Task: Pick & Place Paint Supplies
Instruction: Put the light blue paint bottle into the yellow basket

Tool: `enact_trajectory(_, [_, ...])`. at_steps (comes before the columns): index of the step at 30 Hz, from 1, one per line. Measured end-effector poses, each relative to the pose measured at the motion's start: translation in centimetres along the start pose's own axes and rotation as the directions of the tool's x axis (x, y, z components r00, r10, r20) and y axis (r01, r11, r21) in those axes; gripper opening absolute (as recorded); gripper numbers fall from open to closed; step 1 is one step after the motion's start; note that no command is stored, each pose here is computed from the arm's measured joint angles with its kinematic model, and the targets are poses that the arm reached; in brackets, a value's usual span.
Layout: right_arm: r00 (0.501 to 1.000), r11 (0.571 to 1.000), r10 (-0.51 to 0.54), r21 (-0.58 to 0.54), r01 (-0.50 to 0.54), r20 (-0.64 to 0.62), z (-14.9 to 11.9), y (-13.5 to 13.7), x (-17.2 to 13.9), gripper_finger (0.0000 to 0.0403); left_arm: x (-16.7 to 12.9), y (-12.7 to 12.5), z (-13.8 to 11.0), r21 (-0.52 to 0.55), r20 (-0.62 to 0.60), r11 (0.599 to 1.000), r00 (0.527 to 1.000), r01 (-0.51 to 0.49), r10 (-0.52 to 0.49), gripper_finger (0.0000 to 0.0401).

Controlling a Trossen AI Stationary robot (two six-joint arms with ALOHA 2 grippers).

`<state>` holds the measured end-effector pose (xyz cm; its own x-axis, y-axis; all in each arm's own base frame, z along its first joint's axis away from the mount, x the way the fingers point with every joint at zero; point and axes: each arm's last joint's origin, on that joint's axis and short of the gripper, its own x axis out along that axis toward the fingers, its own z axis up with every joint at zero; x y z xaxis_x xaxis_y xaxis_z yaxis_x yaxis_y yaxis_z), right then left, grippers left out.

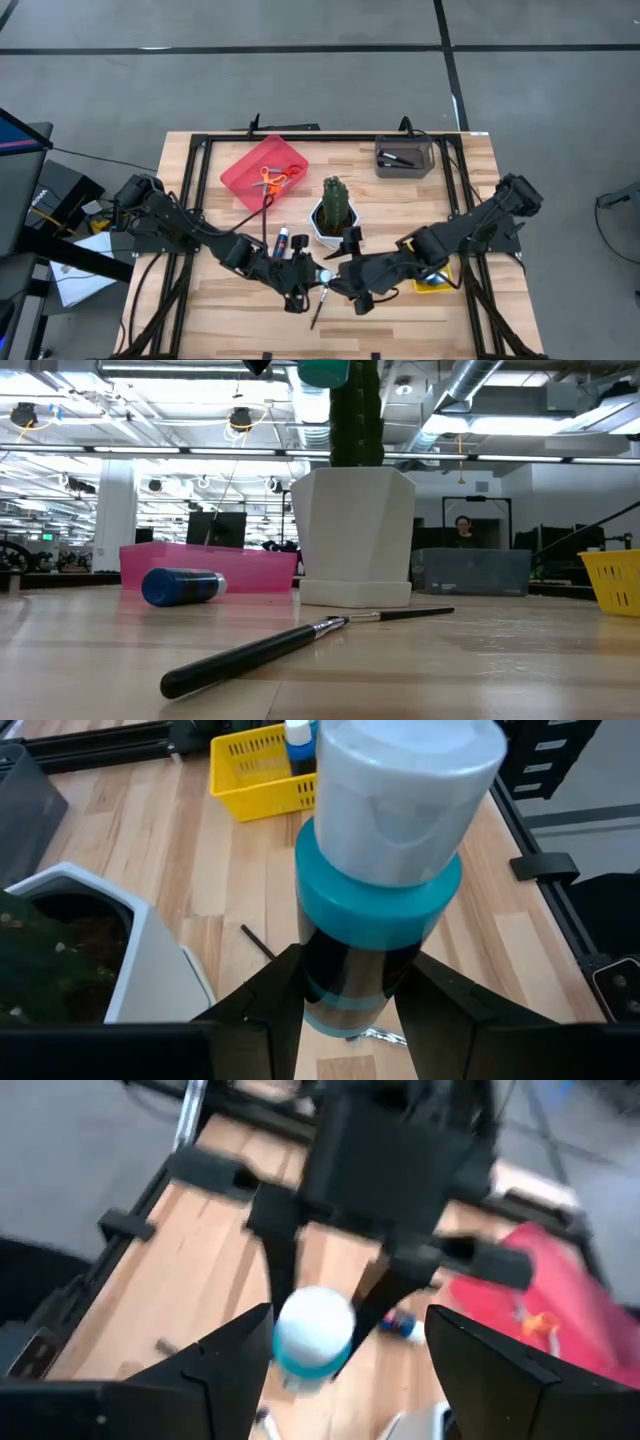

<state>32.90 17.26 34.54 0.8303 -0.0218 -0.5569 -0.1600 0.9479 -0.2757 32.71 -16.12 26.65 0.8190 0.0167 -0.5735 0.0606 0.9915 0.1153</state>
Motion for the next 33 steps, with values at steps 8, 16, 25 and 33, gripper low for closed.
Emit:
enact_trajectory(8, [0.994,0.998,0.047,0.037,-0.044,-0.094,0.3,-0.2,0.9,0.0258,0.0,0.0,0.0,-0.001,0.003,1.0,1.0,-0.003,0.003,0.0132])
enact_trajectory(16, [0.993,0.997,0.066,0.04,-0.062,-0.099,0.4,-0.3,1.2,0.0258,0.0,0.0,0.0,0.002,0.008,1.0,1.0,-0.006,0.006,0.0132])
enact_trajectory(25, [0.991,0.994,0.1,0.045,-0.096,-0.092,0.4,-0.8,1.4,0.0258,0.0,0.0,0.3,0.015,0.036,1.0,0.999,-0.002,0.001,0.0132])
enact_trajectory(33, [0.991,0.995,0.098,0.039,-0.095,-0.09,0.5,-0.9,1.5,0.0258,0.1,0.1,0.4,0.018,0.039,1.0,0.999,-0.004,0.004,0.0132])
